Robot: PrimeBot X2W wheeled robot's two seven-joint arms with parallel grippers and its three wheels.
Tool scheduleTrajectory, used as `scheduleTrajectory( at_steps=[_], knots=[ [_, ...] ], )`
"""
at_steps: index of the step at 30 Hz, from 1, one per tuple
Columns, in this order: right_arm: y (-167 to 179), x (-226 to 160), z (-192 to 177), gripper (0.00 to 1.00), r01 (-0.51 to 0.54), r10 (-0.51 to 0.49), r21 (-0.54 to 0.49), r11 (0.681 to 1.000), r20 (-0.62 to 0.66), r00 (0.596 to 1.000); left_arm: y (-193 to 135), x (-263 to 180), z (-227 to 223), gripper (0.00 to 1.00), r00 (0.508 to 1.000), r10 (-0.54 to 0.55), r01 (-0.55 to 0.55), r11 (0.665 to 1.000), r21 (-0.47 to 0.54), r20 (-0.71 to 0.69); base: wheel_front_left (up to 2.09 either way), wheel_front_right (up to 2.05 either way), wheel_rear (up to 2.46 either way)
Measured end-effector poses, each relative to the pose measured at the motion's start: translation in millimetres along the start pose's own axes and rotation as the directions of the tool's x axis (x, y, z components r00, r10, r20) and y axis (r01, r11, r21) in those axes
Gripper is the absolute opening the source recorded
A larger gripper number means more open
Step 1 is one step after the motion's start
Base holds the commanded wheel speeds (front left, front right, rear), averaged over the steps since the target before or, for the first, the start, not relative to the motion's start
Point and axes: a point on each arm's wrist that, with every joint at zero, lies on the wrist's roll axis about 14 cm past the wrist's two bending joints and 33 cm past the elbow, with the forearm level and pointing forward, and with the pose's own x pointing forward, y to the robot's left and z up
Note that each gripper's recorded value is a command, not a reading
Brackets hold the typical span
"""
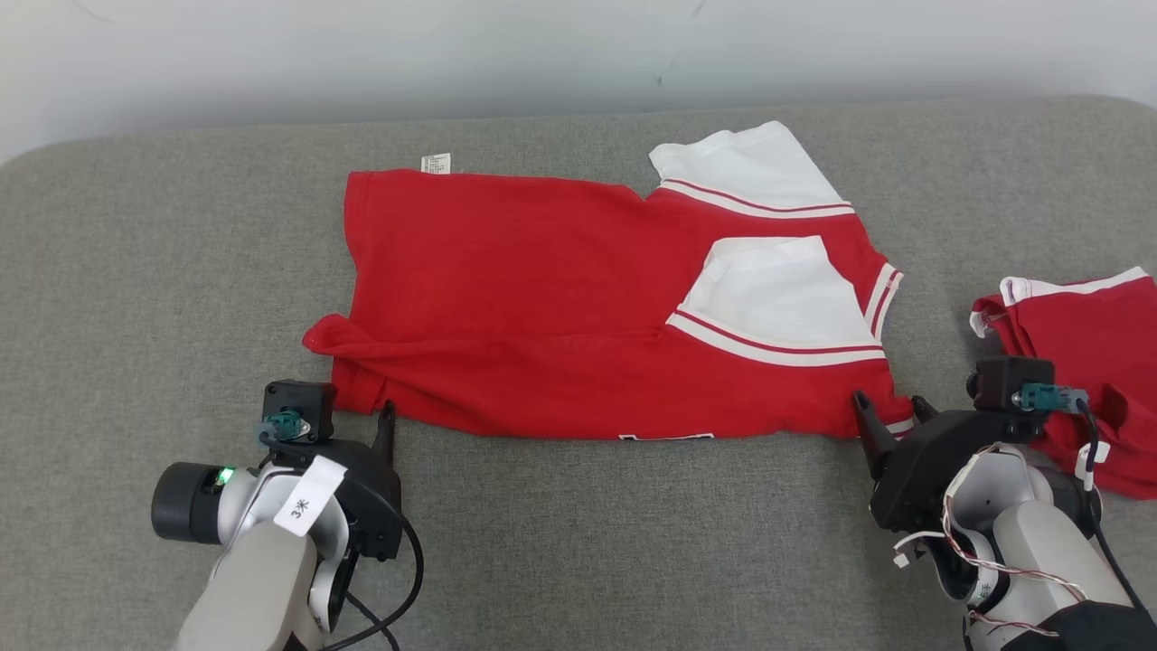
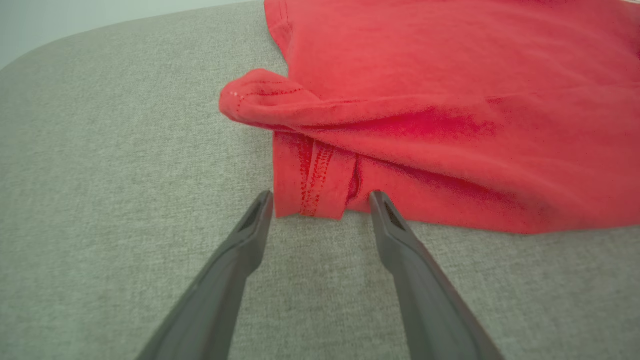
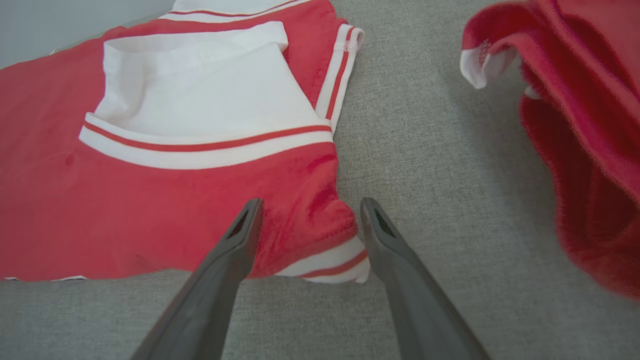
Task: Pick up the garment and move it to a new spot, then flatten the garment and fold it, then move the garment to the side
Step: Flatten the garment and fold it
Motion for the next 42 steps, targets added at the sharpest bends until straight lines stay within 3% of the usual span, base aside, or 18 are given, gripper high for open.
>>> scheduleTrajectory(
  at_steps=[11, 25, 35, 40, 42],
  knots=[
    [3.8, -13.3, 25.0, 1.00, -0.012, 0.012, -0.023, 1.000, 0.013, 1.000, -4.5, -8.7, 12.1, 1.00, 1.000, -0.020, 0.020, 0.999, 0.037, 0.004, 0.00, 0.00, 0.00],
    [0.1, -10.4, 4.1, 1.00, 0.004, -0.008, -0.030, 1.000, -0.138, 0.990, -13.4, -5.5, -5.2, 1.00, 0.994, -0.054, 0.055, 0.998, 0.003, -0.098, 0.00, 0.00, 0.00],
    [-1.2, -9.6, -2.7, 0.49, 0.012, -0.018, -0.028, 1.000, -0.196, 0.981, -13.1, -3.3, -5.5, 1.00, 0.991, -0.056, 0.057, 0.998, 0.002, -0.118, 0.00, 0.00, 0.00],
    [-1.9, -8.8, -4.6, 0.47, 0.020, -0.025, -0.025, 0.999, -0.214, 0.977, -10.2, -1.6, -2.8, 1.00, 0.992, -0.052, 0.054, 0.999, 0.006, -0.118, 0.00, 0.00, 0.00],
    [-2.6, -8.5, -5.3, 0.51, 0.023, -0.027, -0.023, 0.999, -0.221, 0.975, -9.1, -0.5, -0.1, 1.00, 0.992, -0.051, 0.052, 0.999, 0.008, -0.114, 0.00, 0.00, 0.00]
  ],
)
